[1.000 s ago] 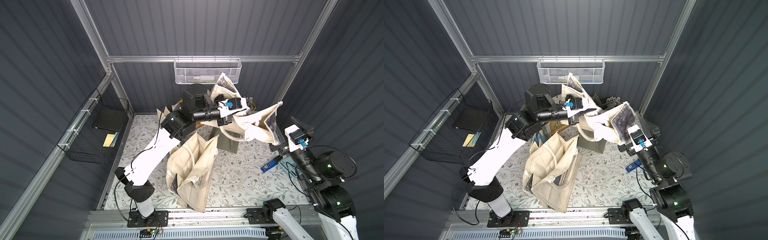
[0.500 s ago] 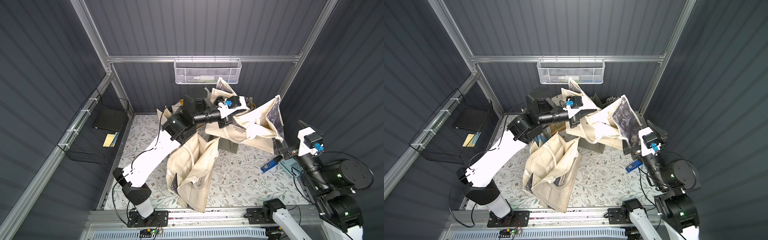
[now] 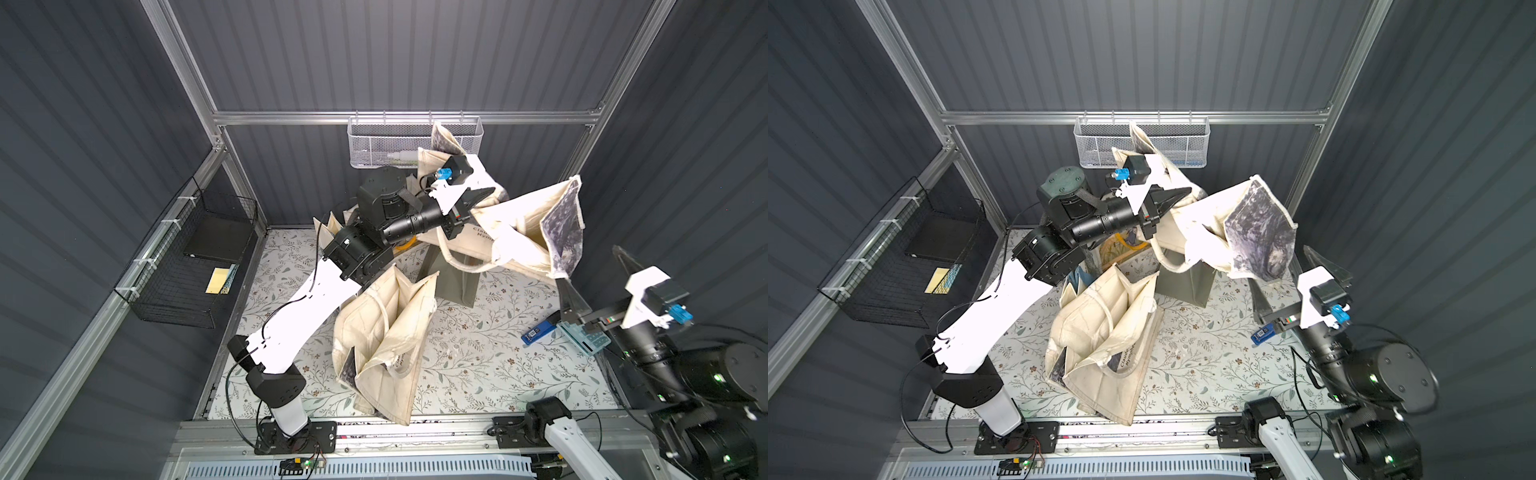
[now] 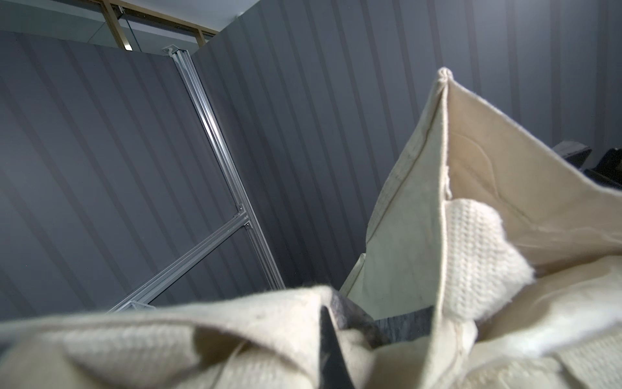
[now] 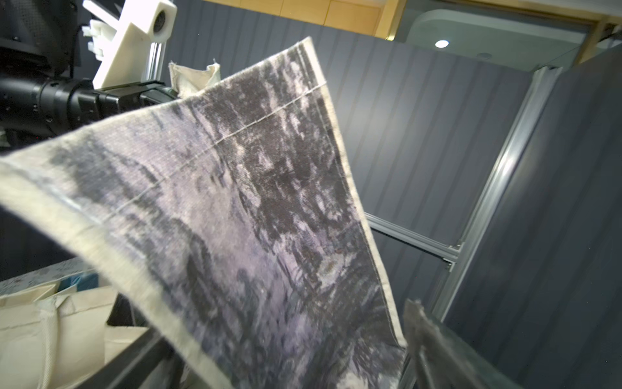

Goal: Put away the canvas bag
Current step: Press the canvas bag, then place the canvas bag at the center of the board.

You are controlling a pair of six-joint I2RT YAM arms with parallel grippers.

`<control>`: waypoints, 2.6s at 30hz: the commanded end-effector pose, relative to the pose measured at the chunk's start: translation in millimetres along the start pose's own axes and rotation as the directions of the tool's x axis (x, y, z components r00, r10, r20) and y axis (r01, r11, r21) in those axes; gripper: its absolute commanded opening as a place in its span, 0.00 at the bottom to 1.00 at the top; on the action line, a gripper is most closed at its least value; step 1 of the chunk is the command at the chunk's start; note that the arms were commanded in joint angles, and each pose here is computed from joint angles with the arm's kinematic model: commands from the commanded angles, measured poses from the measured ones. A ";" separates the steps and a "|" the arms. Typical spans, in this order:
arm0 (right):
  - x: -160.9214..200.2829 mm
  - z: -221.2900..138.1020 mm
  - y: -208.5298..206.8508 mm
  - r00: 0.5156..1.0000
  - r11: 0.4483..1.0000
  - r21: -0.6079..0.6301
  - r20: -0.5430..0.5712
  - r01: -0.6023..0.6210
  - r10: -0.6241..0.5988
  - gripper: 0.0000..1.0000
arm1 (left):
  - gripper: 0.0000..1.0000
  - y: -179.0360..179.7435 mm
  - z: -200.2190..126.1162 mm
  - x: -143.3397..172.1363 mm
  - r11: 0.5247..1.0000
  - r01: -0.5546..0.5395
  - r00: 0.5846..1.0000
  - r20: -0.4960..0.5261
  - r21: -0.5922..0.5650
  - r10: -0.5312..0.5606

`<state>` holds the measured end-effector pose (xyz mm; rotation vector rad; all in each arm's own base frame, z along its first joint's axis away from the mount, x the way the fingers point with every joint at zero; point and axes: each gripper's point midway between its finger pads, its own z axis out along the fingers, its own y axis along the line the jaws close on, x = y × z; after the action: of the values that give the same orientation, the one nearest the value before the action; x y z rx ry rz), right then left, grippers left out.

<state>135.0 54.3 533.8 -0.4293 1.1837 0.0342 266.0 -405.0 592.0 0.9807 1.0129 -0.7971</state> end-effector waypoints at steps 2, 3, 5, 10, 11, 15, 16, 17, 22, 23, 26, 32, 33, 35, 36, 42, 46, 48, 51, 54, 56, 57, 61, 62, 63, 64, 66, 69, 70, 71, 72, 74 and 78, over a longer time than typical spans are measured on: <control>-47.0 -52.9 -45.4 0.986 0.968 0.243 0.165 -0.063 0.023 0.97 | 0.00 1.5 -1.2 -17.9 0.991 0.136 0.989 0.051 0.002 -0.136; -50.8 -63.4 -50.2 0.983 0.962 0.260 0.182 -0.083 0.035 0.96 | 0.00 -3.1 0.4 -15.4 0.990 0.141 0.989 0.050 0.029 -0.142; -56.0 -81.2 -56.4 0.972 0.957 0.253 0.217 -0.144 0.089 0.94 | 0.00 -10.6 4.4 -4.1 0.980 0.187 0.982 0.023 0.069 -0.189; -52.5 -118.2 -79.8 0.942 0.924 0.255 0.252 -0.285 0.221 0.84 | 0.00 -28.8 15.6 40.6 0.945 0.303 0.951 -0.108 0.124 -0.290; -48.2 -122.4 -82.9 0.941 0.917 0.266 0.244 -0.296 0.233 0.82 | 0.00 -31.9 18.6 52.5 0.938 0.323 0.942 -0.138 0.129 -0.305; -17.5 -104.5 -75.5 0.963 0.920 0.283 0.098 -0.270 0.253 0.82 | 0.00 -51.7 28.6 94.4 0.900 0.399 0.900 -0.261 0.173 -0.349; -10.7 -97.1 -71.5 0.965 0.924 0.277 0.058 -0.263 0.257 0.84 | 0.00 -59.5 30.5 107.0 0.885 0.426 0.882 -0.306 0.188 -0.359; -6.5 -92.6 -70.5 0.964 0.922 0.282 0.040 -0.264 0.264 0.85 | 0.00 -67.7 31.3 119.5 0.870 0.447 0.864 -0.352 0.206 -0.360; -0.8 -92.7 -78.0 0.958 0.904 0.320 0.056 -0.285 0.282 0.86 | 0.00 -104.2 22.4 175.3 0.816 0.535 0.763 -0.540 0.218 -0.356; 7.1 -87.0 -74.3 0.954 0.906 0.308 0.022 -0.290 0.298 0.86 | 0.00 -108.2 18.4 184.6 0.805 0.557 0.738 -0.569 0.207 -0.364; 32.7 -65.6 -60.2 0.945 0.916 0.288 -0.086 -0.280 0.316 0.87 | 0.00 -118.2 8.7 192.1 0.768 0.613 0.683 -0.614 0.186 -0.396; 59.9 -41.3 -47.1 0.948 0.930 0.290 -0.155 -0.226 0.279 0.92 | 0.00 -142.6 6.2 158.4 0.732 0.640 0.688 -0.598 0.233 -0.411; 63.3 -38.1 -44.8 0.948 0.933 0.286 -0.163 -0.221 0.274 0.92 | 0.00 -146.1 7.0 152.6 0.731 0.636 0.698 -0.590 0.248 -0.407; 69.3 -31.9 -40.1 0.946 0.936 0.276 -0.177 -0.218 0.272 0.93 | 0.00 -154.8 8.0 137.5 0.719 0.634 0.715 -0.571 0.285 -0.404; 71.9 -30.2 -37.9 0.945 0.938 0.270 -0.183 -0.218 0.272 0.93 | 0.00 -157.3 8.1 131.3 0.717 0.631 0.721 -0.564 0.295 -0.402; 74.1 -36.4 -40.3 0.944 0.929 0.281 -0.156 -0.240 0.291 0.93 | 0.00 -177.3 -0.2 91.4 0.716 0.606 0.757 -0.527 0.347 -0.385; 72.4 -44.6 -44.0 0.943 0.923 0.282 -0.133 -0.260 0.306 0.93 | 0.00 -193.2 -1.9 71.3 0.738 0.565 0.790 -0.502 0.369 -0.353; 74.4 -45.8 -42.8 0.939 0.921 0.277 -0.132 -0.273 0.317 0.93 | 0.00 -186.1 -2.0 76.5 0.772 0.551 0.785 -0.510 0.316 -0.351; 76.7 -45.8 -36.5 0.932 0.921 0.249 -0.131 -0.300 0.338 0.93 | 0.00 -189.9 -6.1 67.8 0.765 0.552 0.796 -0.483 0.334 -0.364; 79.9 -47.8 -35.6 0.928 0.916 0.250 -0.128 -0.313 0.351 0.93 | 0.00 -196.2 -9.1 53.5 0.735 0.560 0.806 -0.457 0.381 -0.377; 82.1 -47.9 -35.8 0.927 0.916 0.256 -0.132 -0.310 0.351 0.93 | 0.00 -205.0 -10.0 54.8 0.690 0.598 0.782 -0.487 0.408 -0.389; 82.7 -47.2 -34.8 0.927 0.916 0.253 -0.135 -0.310 0.351 0.93 | 0.00 -209.7 -9.3 59.5 0.670 0.614 0.769 -0.508 0.418 -0.388; 89.1 -40.0 -27.4 0.922 0.920 0.241 -0.159 -0.311 0.353 0.93 | 0.00 -240.1 -7.8 89.1 0.492 0.745 0.651 -0.651 0.450 -0.390; 90.9 -37.6 -25.4 0.920 0.919 0.239 -0.165 -0.312 0.355 0.93 | 0.00 -244.1 -7.3 97.0 0.480 0.760 0.628 -0.683 0.437 -0.373; 93.3 -35.3 -23.4 0.918 0.919 0.239 -0.172 -0.314 0.358 0.93 | 0.00 -245.0 -6.8 102.6 0.483 0.763 0.619 -0.700 0.429 -0.356; 96.3 -32.8 -21.1 0.916 0.919 0.238 -0.180 -0.314 0.359 0.93 | 0.00 -244.6 -8.1 107.8 0.498 0.756 0.620 -0.710 0.425 -0.334; 103.7 -27.4 -16.3 0.909 0.919 0.241 -0.204 -0.313 0.363 0.93 | 0.00 -232.9 -8.6 123.7 0.524 0.754 0.610 -0.717 0.396 -0.336; 115.9 -21.0 -9.8 0.894 0.912 0.253 -0.235 -0.322 0.381 0.93 | 0.00 -207.2 -5.8 152.1 0.544 0.774 0.565 -0.742 0.325 -0.361; 119.2 -19.5 -7.6 0.889 0.908 0.255 -0.239 -0.331 0.391 0.93 | 0.00 -201.0 -4.6 159.9 0.550 0.777 0.554 -0.747 0.306 -0.367; 122.0 -18.1 -5.4 0.884 0.905 0.255 -0.239 -0.341 0.401 0.93 | 0.00 -195.2 -4.0 165.7 0.566 0.773 0.548 -0.750 0.286 -0.370; 124.3 -17.2 -3.6 0.880 0.901 0.256 -0.238 -0.351 0.411 0.93 | 0.00 -189.9 -5.0 166.7 0.575 0.769 0.549 -0.749 0.279 -0.371; 128.5 -14.8 -0.8 0.874 0.892 0.260 -0.229 -0.370 0.429 0.93 | 0.00 -177.7 -8.9 156.2 0.581 0.760 0.571 -0.728 0.292 -0.381; 139.7 -6.8 8.8 0.865 0.887 0.255 -0.235 -0.385 0.443 0.93 | 0.00 -164.1 -19.7 111.0 0.581 0.726 0.645 -0.658 0.368 -0.389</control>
<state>178.9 28.6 396.8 -0.0265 1.5733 0.1718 179.5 -472.6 384.9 1.4276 1.8738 -1.4717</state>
